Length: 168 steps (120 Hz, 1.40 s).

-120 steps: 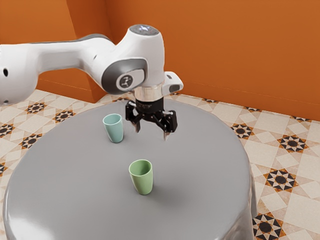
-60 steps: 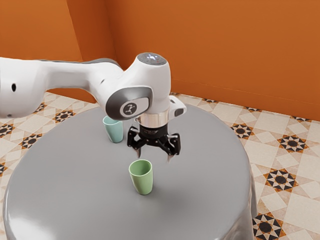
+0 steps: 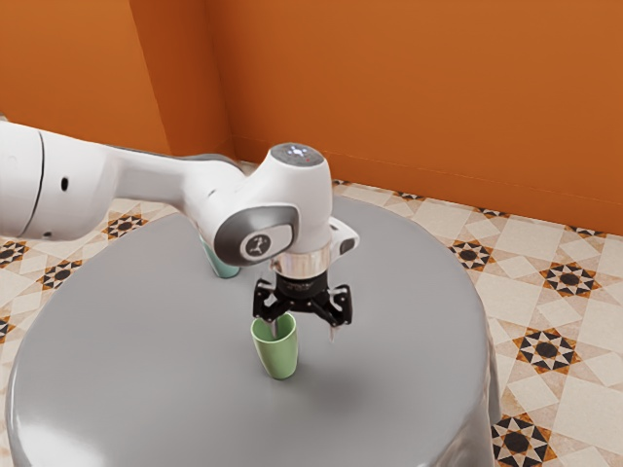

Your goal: Place the right cup onto the left cup

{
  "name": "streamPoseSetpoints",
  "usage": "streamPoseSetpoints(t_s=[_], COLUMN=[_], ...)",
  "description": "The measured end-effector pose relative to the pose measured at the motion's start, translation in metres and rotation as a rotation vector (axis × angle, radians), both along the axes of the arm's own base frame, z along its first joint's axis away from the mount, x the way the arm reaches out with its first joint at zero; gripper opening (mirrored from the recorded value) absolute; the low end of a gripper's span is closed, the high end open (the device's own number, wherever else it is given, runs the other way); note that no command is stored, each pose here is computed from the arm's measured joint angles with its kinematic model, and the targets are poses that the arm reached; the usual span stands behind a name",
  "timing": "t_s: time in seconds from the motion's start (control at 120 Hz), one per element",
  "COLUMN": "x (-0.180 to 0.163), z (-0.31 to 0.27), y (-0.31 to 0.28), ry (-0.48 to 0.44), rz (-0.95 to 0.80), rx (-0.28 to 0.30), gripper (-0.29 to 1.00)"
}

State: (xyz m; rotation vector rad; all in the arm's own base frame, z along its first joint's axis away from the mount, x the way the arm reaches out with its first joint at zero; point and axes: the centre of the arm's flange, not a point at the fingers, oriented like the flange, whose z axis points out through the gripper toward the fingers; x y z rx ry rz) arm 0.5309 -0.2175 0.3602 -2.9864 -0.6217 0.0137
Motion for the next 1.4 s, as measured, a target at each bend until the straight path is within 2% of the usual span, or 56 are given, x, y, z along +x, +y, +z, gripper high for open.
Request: streamPoseSetpoints(t_s=[0.542,1.008,1.117,1.4], x=[0.030,0.038,0.041,0.043], z=[-0.027,-0.051,-0.056,-0.055], y=[0.031,0.038,0.043,0.049], ry=[-0.017,-0.010,-0.013,-0.024], rz=[0.054,0.037,0.037,0.035], rx=[-0.003,-0.007,-0.006,0.003], gripper=[0.70,0.68,0.60,0.17])
